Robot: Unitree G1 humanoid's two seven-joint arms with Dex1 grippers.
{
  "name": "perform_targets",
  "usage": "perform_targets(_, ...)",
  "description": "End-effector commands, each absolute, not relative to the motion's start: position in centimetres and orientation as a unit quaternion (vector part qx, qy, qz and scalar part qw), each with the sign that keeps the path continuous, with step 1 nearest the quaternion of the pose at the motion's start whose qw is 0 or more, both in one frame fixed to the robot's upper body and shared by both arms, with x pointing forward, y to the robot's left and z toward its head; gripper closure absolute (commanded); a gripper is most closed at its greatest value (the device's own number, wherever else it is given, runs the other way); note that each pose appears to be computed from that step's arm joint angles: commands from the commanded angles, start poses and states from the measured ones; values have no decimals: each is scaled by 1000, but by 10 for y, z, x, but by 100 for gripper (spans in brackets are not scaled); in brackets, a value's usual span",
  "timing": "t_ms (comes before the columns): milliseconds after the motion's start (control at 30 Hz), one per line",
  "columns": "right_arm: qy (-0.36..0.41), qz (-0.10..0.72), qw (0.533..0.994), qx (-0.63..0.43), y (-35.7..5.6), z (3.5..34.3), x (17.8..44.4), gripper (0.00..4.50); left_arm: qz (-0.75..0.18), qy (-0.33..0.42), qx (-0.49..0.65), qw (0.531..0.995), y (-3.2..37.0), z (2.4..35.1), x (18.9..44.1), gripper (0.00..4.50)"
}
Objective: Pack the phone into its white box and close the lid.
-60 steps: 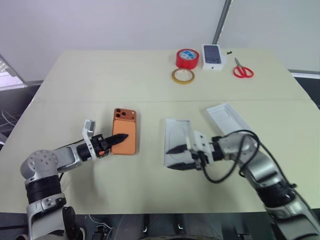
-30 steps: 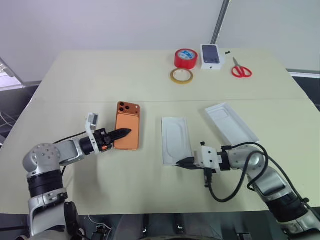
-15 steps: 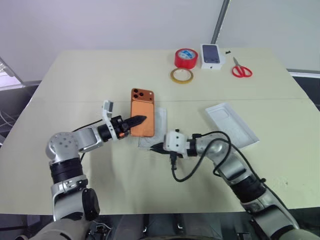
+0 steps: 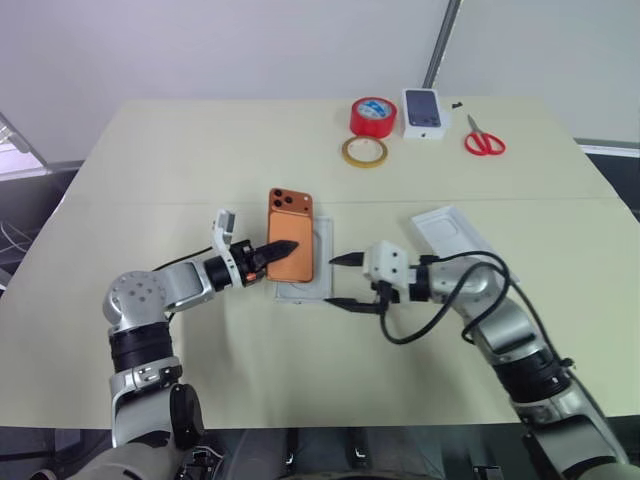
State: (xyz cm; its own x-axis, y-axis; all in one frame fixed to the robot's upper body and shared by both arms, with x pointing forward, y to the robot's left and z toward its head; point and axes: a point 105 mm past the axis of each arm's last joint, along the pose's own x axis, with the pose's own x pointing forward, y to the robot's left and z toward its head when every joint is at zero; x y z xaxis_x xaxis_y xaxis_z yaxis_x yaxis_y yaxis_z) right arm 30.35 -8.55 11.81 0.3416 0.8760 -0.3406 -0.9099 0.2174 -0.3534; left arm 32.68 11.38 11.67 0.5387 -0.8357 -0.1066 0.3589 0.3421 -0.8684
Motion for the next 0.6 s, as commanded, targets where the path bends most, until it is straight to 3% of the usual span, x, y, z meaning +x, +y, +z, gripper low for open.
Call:
perform_targets(33,12,558,789,-257,-91,127,308,96,-411,277,-403,769,108,123,323,269)
perform_targets(100,9,558,790,-255,-89,128,309,96,-408,281,-388,777,108,122,324,172)
perform_targets(600,-5,555,793,-251,-77,125,317,96,-419,275,-304,810,125,149,320,172)
